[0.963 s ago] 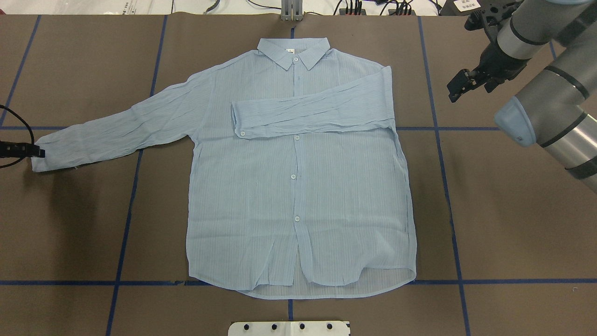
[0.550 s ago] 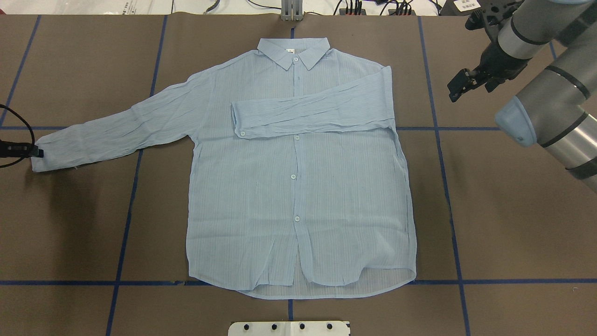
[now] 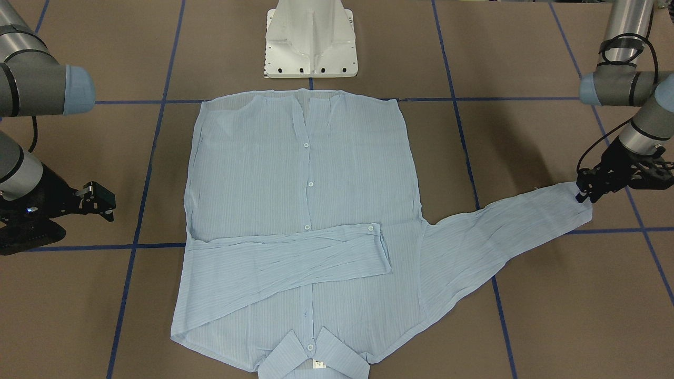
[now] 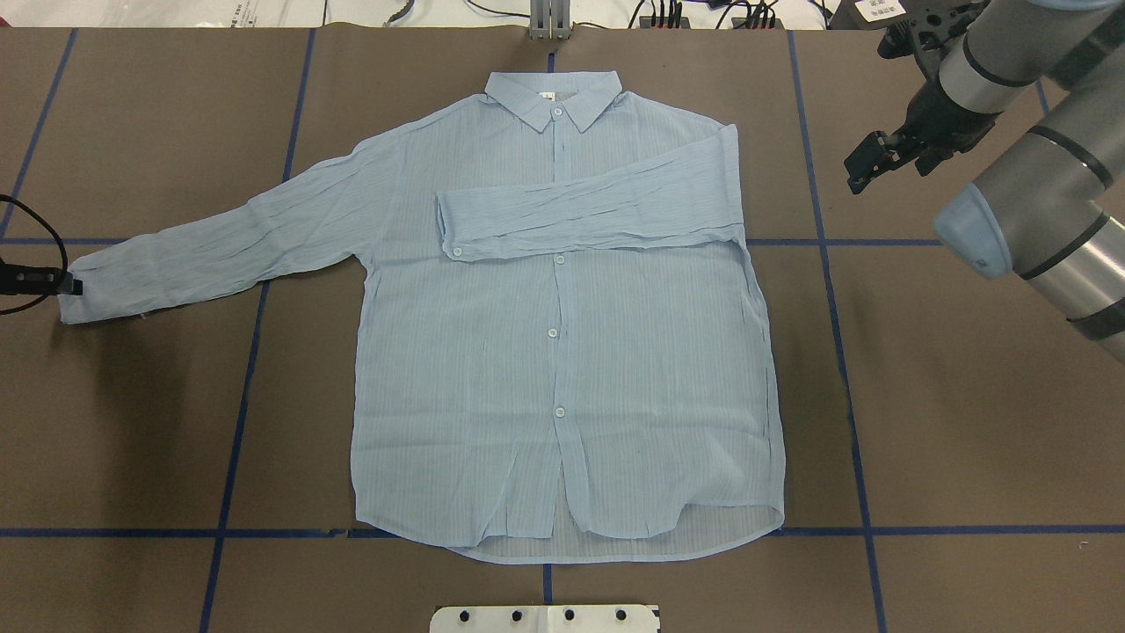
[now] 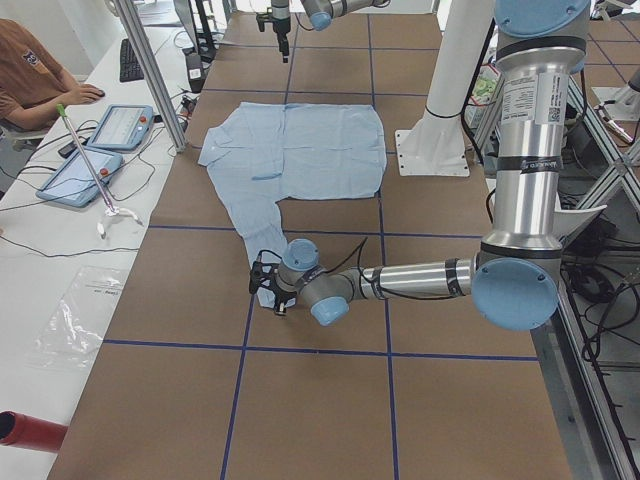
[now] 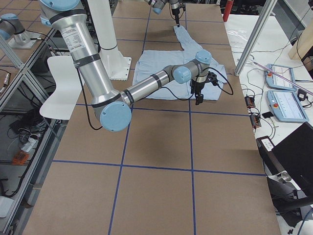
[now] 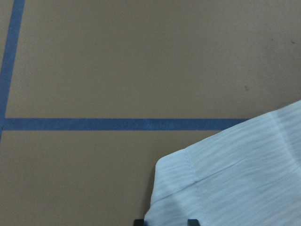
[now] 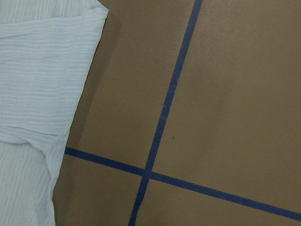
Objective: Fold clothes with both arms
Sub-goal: 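Grasp the cuff of the other sleeve with the left gripper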
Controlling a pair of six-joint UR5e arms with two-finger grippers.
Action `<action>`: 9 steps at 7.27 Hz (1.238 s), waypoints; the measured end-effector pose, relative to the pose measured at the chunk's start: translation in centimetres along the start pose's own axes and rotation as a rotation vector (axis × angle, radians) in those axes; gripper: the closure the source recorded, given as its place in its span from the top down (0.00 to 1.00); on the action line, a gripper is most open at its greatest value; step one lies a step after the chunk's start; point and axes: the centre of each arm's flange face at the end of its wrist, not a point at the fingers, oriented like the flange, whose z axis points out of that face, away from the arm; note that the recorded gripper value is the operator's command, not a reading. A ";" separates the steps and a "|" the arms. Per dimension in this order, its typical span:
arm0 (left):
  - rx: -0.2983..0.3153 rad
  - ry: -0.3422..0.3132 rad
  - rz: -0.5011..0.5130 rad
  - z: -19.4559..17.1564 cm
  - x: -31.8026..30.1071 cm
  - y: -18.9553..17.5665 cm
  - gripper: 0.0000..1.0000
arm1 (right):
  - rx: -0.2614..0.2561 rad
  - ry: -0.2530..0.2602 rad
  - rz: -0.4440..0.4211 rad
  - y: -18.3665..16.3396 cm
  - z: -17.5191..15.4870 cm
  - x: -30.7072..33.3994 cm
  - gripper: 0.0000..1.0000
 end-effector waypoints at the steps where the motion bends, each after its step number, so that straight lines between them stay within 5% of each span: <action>1: 0.001 0.000 0.000 0.0 0.0 0.0 0.32 | -0.001 0.001 0.000 0.1 0.1 0.1 1.00; 5: 0.001 0.002 -0.002 0.0 0.1 -0.1 0.00 | -0.001 0.003 0.003 0.1 0.1 0.2 1.00; 9: 0.004 0.024 0.003 -1.9 2.8 -1.1 0.00 | -0.005 0.004 0.006 0.4 0.3 0.6 1.00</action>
